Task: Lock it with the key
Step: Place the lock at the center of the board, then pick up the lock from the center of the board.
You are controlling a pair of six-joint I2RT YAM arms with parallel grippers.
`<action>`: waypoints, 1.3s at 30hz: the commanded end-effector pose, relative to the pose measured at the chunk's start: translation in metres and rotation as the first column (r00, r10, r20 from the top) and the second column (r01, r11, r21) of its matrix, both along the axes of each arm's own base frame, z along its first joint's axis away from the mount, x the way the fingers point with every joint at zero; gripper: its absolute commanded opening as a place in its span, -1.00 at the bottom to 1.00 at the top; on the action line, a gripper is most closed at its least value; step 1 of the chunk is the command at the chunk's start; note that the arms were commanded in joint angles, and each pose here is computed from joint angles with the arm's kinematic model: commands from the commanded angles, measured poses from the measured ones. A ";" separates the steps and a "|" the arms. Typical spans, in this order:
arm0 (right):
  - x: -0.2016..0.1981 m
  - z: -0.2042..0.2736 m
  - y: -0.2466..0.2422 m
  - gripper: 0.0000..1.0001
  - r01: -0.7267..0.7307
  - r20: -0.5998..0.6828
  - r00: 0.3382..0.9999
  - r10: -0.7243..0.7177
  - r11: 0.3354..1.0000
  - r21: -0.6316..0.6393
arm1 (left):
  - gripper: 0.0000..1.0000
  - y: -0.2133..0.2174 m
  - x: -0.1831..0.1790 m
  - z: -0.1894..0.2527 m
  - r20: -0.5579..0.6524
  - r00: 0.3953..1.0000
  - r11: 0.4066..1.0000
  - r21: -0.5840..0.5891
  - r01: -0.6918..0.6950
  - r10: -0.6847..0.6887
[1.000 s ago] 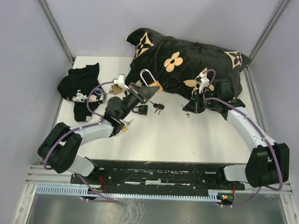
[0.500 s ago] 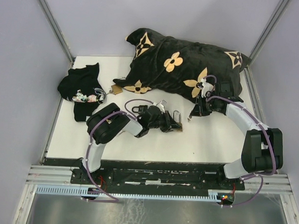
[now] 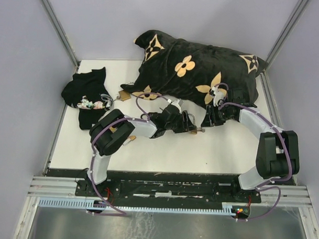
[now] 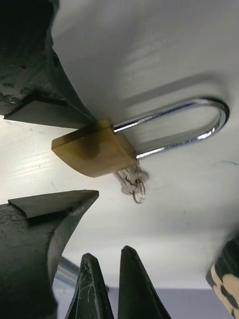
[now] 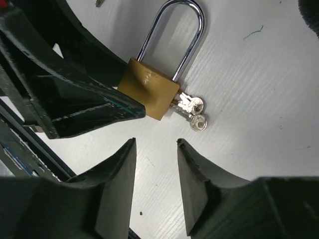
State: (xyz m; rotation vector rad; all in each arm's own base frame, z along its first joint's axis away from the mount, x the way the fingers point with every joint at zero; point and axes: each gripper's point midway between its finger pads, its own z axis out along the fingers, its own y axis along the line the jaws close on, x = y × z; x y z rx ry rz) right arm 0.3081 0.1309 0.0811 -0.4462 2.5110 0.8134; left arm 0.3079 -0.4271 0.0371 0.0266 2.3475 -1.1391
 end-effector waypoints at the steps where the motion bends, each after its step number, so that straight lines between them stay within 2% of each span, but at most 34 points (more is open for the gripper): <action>1: 0.011 0.018 -0.002 0.01 -0.013 0.071 0.997 0.014 1.000 -0.009 | 0.18 0.022 0.016 0.038 0.203 0.979 0.990 0.137 -0.020 -0.008; 5: 0.009 0.036 -0.001 0.13 -0.048 0.132 0.990 0.048 0.999 0.001 | 0.26 0.046 0.027 0.082 0.380 0.925 0.980 0.185 -0.075 -0.001; 8: 0.003 0.060 0.006 0.14 -0.113 0.215 0.971 0.101 0.993 0.044 | 0.55 0.074 0.036 0.116 0.513 0.858 0.962 0.223 -0.154 0.019; 11: -0.003 0.091 0.018 0.19 -0.174 0.304 0.943 0.134 0.979 0.108 | 0.91 0.117 0.055 0.136 0.564 0.821 0.940 0.230 -0.252 0.082; 15: -0.004 0.134 0.034 0.20 -0.244 0.368 0.916 0.158 0.949 0.200 | 0.93 0.181 0.089 0.149 0.515 0.833 0.939 0.143 -0.314 0.200; 17: -0.001 0.145 0.038 0.20 -0.256 0.380 0.911 0.160 0.942 0.217 | 0.87 0.215 0.107 0.144 0.473 0.841 0.916 0.154 -0.371 0.261; 20: 0.006 0.139 0.040 0.20 -0.244 0.377 0.915 0.143 0.940 0.237 | 0.71 0.264 0.130 0.120 0.393 0.868 0.850 0.300 -0.434 0.304; 23: -0.001 0.126 0.036 0.20 -0.248 0.362 0.918 0.162 0.947 0.206 | 0.57 0.306 0.145 0.093 0.317 0.912 0.754 0.523 -0.397 0.260; 27: -0.002 0.120 0.036 0.20 -0.249 0.364 0.917 0.163 0.946 0.205 | 0.61 0.348 0.172 0.085 0.287 0.920 0.593 0.704 -0.392 0.268; 30: -0.001 0.118 0.034 0.21 -0.245 0.354 0.921 0.163 0.949 0.200 | 0.73 0.365 0.195 0.089 0.275 0.922 0.523 0.762 -0.383 0.274; 32: -0.002 0.117 0.033 0.21 -0.243 0.351 0.922 0.162 0.949 0.201 | 0.80 0.369 0.202 0.084 0.241 0.934 0.508 0.788 -0.347 0.264; 35: -0.002 0.118 0.031 0.21 -0.240 0.355 0.921 0.158 0.950 0.200 | 0.92 0.367 0.209 0.072 0.202 0.950 0.518 0.801 -0.300 0.238; 39: -0.001 0.117 0.030 0.21 -0.236 0.352 0.923 0.155 0.951 0.199 | 0.93 0.366 0.210 0.048 0.125 0.963 0.549 0.801 -0.239 0.238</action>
